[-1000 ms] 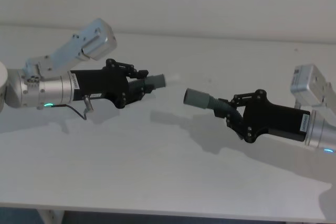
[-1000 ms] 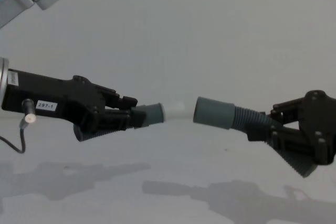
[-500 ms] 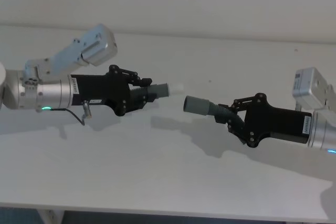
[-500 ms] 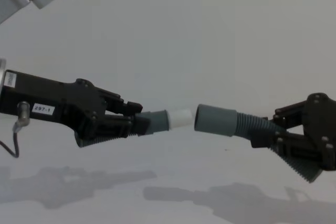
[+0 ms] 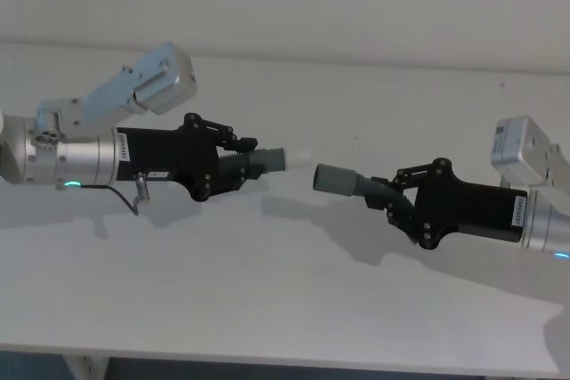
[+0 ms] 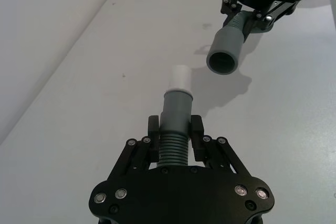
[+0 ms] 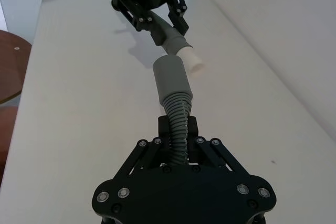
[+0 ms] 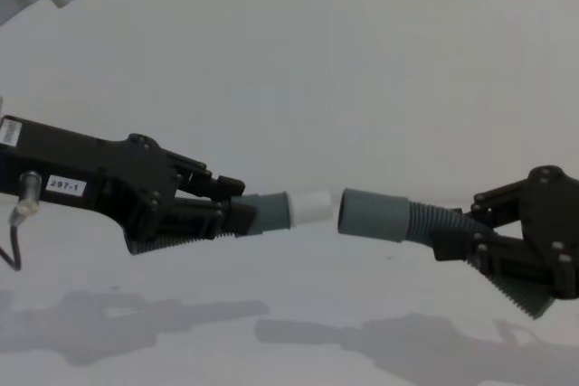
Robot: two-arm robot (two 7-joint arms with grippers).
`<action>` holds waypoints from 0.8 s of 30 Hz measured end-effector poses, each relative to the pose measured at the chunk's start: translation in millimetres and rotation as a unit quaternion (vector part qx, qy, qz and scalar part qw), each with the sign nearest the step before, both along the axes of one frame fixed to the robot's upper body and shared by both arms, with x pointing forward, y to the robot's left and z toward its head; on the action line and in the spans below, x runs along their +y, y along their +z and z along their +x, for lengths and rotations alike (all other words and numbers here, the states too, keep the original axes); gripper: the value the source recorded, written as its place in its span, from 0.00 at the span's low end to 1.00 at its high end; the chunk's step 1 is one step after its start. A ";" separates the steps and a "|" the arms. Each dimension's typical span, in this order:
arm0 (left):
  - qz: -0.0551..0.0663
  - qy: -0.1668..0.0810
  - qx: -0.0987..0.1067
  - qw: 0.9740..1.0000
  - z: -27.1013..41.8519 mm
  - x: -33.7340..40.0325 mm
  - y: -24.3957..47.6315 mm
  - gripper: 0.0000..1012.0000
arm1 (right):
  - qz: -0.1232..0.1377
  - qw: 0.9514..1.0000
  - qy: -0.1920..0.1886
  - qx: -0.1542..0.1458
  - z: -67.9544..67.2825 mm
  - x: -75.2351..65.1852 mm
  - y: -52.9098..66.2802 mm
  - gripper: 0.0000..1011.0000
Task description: Use both hands to pick up one end of the pipe from the table, align the ends, and insert them.
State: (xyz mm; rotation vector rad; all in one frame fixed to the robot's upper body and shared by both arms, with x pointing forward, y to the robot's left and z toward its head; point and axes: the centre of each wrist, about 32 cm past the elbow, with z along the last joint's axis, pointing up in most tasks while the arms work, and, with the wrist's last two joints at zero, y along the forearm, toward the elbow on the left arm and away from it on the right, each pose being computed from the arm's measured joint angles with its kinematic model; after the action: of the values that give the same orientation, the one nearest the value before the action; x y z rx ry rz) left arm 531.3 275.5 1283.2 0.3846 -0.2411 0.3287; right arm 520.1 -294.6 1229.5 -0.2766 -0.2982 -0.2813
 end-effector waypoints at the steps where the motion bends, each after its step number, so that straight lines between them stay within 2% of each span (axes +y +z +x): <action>1: 0.000 0.000 0.001 1.000 0.0 0.1 0.1 0.34 | 0.000 1.000 -0.001 0.000 0.4 -0.2 -0.2 0.17; 24: -0.003 -0.002 0.015 1.000 2.1 3.9 0.8 0.34 | -0.005 1.000 -0.025 -0.008 6.7 1.0 -4.3 0.17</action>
State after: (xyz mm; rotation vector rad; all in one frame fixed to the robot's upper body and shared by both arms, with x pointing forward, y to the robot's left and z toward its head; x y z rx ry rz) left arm 533.4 279.5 1284.0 0.3828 -0.2119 0.3198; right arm 526.8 -293.6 1225.3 -0.2923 -0.3084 -0.3324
